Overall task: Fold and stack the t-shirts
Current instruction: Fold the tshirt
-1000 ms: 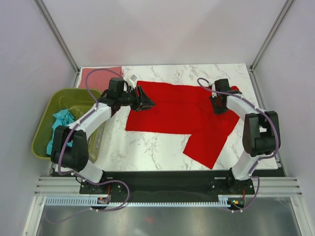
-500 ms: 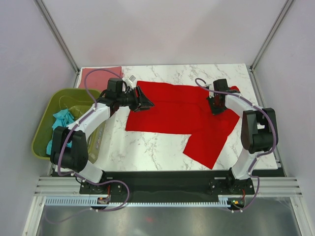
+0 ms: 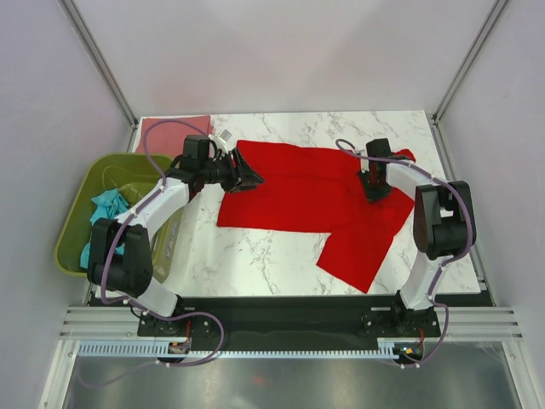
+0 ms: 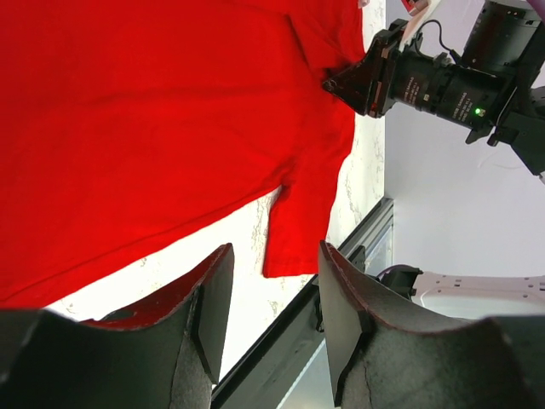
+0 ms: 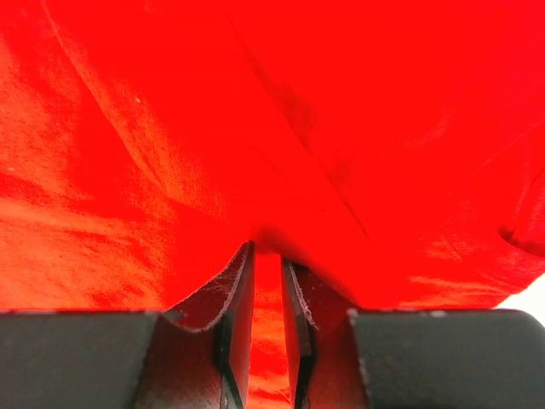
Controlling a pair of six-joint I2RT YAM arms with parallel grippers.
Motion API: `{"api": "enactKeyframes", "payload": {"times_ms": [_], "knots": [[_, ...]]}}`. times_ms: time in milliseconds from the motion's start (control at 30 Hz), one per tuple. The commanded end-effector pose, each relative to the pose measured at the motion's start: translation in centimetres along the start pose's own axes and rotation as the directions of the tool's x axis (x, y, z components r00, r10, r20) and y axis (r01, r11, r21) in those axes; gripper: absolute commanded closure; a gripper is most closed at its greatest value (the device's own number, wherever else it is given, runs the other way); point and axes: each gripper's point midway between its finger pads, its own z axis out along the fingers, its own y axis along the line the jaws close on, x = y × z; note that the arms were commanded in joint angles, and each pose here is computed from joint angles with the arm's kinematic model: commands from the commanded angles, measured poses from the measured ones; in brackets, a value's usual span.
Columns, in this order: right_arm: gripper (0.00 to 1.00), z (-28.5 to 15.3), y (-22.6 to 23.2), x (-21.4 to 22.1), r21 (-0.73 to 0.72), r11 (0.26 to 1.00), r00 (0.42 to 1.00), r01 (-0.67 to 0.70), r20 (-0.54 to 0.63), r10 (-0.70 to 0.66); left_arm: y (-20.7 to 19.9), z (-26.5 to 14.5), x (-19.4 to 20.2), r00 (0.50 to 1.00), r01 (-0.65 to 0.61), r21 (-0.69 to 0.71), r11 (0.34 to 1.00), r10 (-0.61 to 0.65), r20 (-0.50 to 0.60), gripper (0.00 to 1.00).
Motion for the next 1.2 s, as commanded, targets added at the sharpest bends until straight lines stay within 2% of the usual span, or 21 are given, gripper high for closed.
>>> {"api": "enactKeyframes", "payload": {"times_ms": [0,667,867,967,1100,1167], "knots": [[0.74,-1.3,-0.8,-2.5,0.024,1.0,0.998,0.009,0.069,-0.01,-0.3,-0.1,0.1,0.999,-0.032,0.026,0.999,0.032,-0.013,0.48],[0.74,0.3,-1.5,-1.1,0.071,0.997,1.0,0.015,-0.006,-0.015,-0.2,0.0,0.1,1.0,-0.022,0.029,0.999,0.023,-0.02,0.49],[0.84,0.4,-1.4,-1.3,0.063,0.998,1.0,0.005,-0.013,-0.004,-0.1,0.0,0.1,1.0,-0.022,0.026,0.999,0.022,-0.017,0.49],[0.99,0.1,-1.2,-1.5,0.054,0.998,1.0,-0.009,-0.025,0.01,-0.2,-0.2,0.1,1.0,-0.026,0.024,0.999,0.026,-0.009,0.49],[1.0,-1.8,0.2,-3.1,-0.027,0.998,0.998,-0.063,-0.002,0.063,-0.2,-0.2,0.1,1.0,-0.025,0.022,0.999,0.025,-0.009,0.49],[1.0,-2.7,0.7,-3.0,-0.042,0.994,0.994,-0.105,-0.028,0.104,-0.2,-0.1,0.1,1.0,-0.024,0.023,0.999,0.024,-0.011,0.49]]}}
